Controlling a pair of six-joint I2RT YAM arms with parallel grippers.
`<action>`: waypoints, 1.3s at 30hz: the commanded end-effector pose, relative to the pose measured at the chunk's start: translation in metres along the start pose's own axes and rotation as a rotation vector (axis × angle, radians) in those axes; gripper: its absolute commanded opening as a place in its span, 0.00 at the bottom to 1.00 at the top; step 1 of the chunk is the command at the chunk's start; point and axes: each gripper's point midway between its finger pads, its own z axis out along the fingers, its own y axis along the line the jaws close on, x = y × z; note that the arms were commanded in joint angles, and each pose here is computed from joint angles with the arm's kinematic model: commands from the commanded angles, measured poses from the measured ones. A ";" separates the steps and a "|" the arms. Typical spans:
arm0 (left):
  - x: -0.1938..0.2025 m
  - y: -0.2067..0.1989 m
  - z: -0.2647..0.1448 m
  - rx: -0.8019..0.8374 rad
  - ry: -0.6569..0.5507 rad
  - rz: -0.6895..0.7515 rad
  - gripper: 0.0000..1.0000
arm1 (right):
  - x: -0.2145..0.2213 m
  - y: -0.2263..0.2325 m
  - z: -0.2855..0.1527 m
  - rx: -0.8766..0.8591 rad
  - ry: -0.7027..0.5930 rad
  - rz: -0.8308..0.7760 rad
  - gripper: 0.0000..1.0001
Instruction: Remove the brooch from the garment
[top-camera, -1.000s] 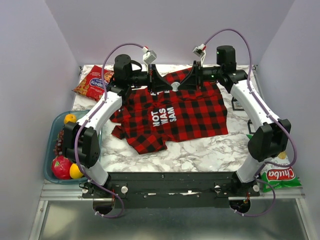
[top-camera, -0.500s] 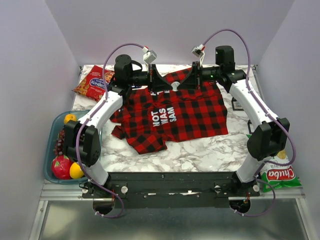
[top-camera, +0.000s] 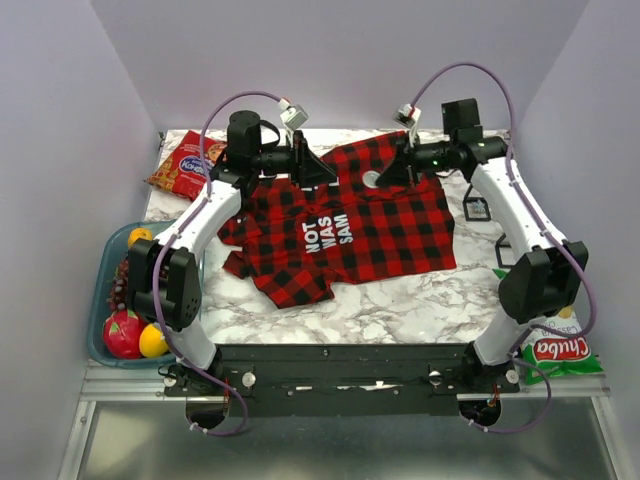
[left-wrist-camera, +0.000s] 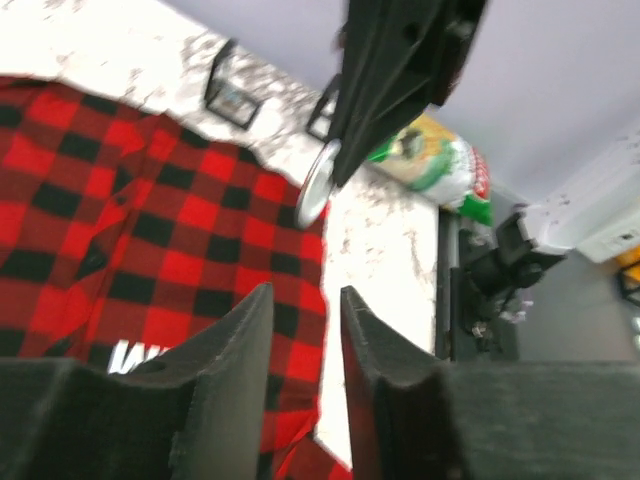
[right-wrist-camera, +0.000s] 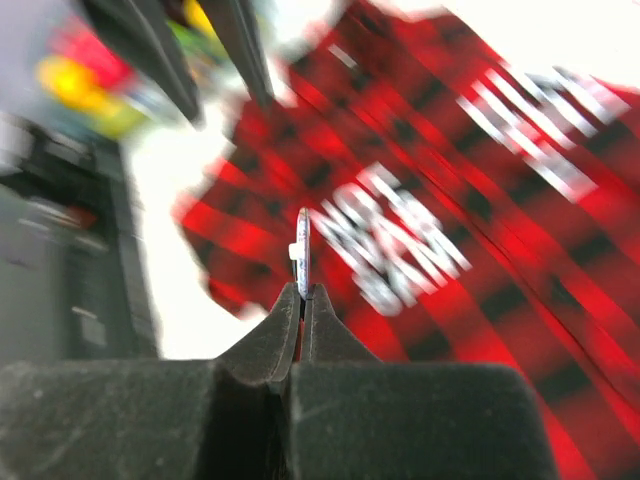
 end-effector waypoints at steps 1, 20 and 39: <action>0.018 0.020 -0.016 -0.167 0.067 0.027 0.44 | 0.063 -0.028 -0.065 0.247 0.308 -0.136 0.00; 0.040 0.056 -0.018 -0.295 0.132 -0.005 0.48 | 0.249 -0.107 -0.304 0.875 0.988 -0.139 0.00; 0.045 0.055 -0.027 -0.344 0.160 0.031 0.52 | 0.250 -0.141 -0.307 0.885 0.833 -0.449 0.04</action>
